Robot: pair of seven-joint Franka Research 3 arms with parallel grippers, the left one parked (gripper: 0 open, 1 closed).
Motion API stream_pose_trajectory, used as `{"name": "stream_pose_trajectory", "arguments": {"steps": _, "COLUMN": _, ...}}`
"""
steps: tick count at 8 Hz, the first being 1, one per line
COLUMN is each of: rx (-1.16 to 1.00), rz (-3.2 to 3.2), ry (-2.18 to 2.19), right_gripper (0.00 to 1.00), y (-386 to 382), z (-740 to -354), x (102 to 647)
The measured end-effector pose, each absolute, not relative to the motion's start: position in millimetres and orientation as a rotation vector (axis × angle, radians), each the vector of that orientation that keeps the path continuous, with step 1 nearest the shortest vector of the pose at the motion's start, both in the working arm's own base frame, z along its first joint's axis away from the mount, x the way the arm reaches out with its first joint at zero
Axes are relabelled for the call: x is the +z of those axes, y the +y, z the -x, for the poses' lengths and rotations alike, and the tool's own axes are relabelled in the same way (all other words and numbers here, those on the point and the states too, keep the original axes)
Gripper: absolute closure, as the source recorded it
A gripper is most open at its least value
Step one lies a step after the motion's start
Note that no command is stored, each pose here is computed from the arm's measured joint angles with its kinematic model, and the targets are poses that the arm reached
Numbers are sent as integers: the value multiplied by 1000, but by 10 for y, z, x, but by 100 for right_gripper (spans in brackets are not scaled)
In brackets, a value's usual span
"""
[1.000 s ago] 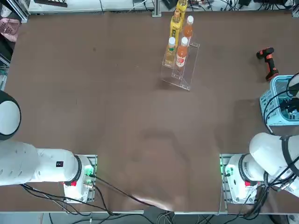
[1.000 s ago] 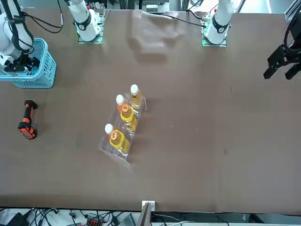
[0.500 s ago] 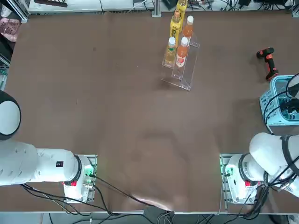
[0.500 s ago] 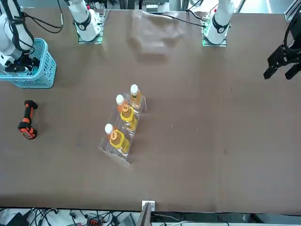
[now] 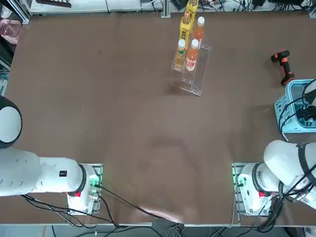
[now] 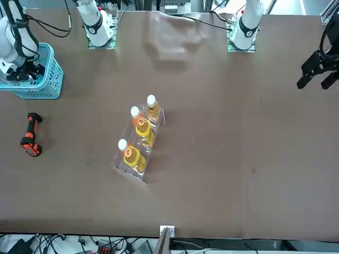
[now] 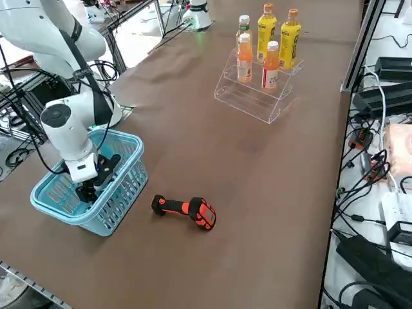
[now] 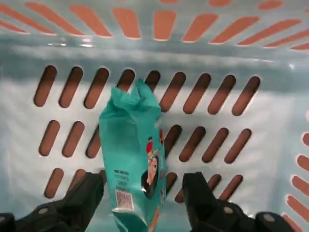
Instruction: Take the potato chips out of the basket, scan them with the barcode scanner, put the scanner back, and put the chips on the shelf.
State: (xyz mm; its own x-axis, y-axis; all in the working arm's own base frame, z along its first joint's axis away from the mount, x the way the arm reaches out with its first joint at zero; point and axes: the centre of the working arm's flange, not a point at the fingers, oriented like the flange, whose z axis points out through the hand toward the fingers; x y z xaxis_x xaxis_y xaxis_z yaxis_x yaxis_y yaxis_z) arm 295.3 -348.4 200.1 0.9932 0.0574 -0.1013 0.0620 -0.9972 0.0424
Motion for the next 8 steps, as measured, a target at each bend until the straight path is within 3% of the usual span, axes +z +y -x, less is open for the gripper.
{"name": "stream_pose_trajectory", "arguments": {"steps": 4, "rx": -158, "rz": -3092, "ry": 117, "right_gripper": 0, "y": -3495, "z": -2936, "x": 1990}}
{"name": "stream_pose_trajectory", "arguments": {"steps": 8, "rx": -167, "rz": -3097, "ry": 128, "right_gripper": 8, "y": -3498, "z": -2917, "x": 1955}}
